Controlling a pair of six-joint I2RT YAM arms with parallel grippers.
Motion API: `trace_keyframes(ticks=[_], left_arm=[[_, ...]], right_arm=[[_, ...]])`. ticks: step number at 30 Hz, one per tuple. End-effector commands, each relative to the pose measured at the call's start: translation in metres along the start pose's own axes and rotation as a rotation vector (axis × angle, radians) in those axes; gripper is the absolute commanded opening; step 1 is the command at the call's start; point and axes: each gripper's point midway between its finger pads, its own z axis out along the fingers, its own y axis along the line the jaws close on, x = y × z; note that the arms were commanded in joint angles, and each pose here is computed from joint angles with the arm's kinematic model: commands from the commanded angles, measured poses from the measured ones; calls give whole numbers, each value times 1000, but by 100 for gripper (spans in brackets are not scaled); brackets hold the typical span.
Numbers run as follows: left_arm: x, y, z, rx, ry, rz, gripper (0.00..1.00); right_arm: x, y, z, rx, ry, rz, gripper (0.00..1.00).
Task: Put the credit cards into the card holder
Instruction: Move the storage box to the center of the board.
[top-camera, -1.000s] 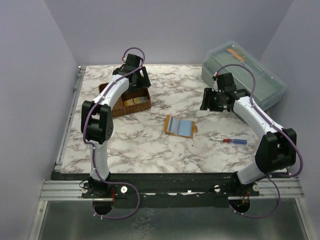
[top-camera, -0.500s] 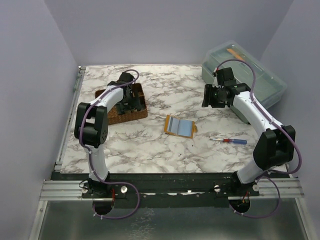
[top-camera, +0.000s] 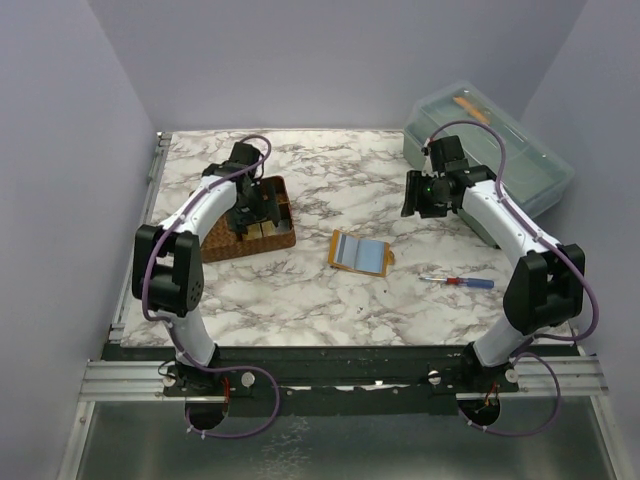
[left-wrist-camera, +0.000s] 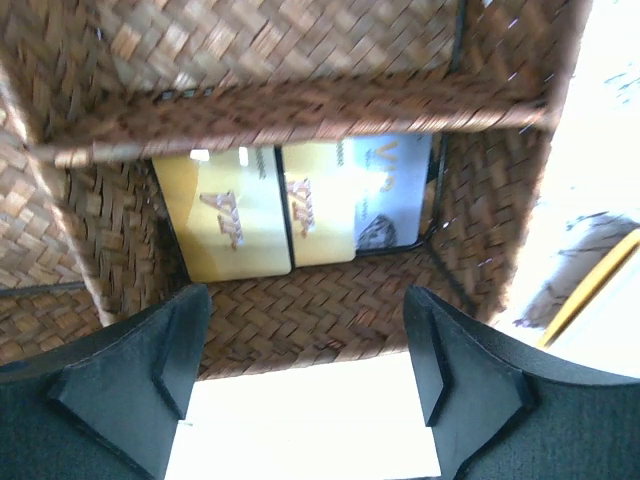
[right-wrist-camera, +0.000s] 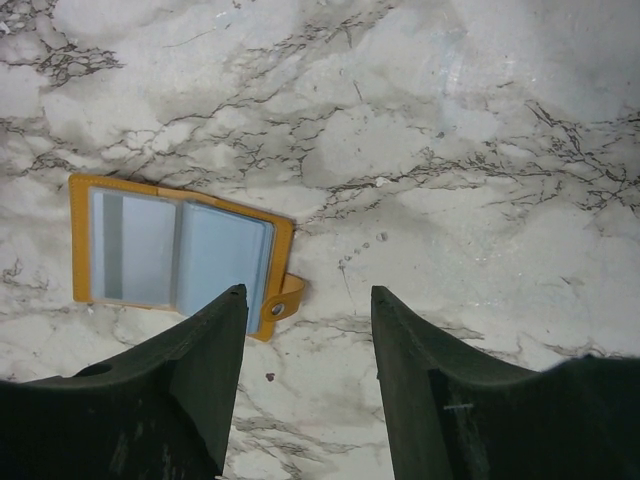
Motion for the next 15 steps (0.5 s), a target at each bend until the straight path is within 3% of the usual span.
trace_keyframes(ticks=[1,6,15], left_arm=[[-19,-12,10,17,1,-27,85],[-17,-11,26,-23,43,-88,92],[2,0,36,-156,58,-152,90]], right_arm=[[1,7,-4,-39,14,11,56],[1,10,-12,-63,-12,14,57],[-4,26,-41,-148,-65,-15,68]])
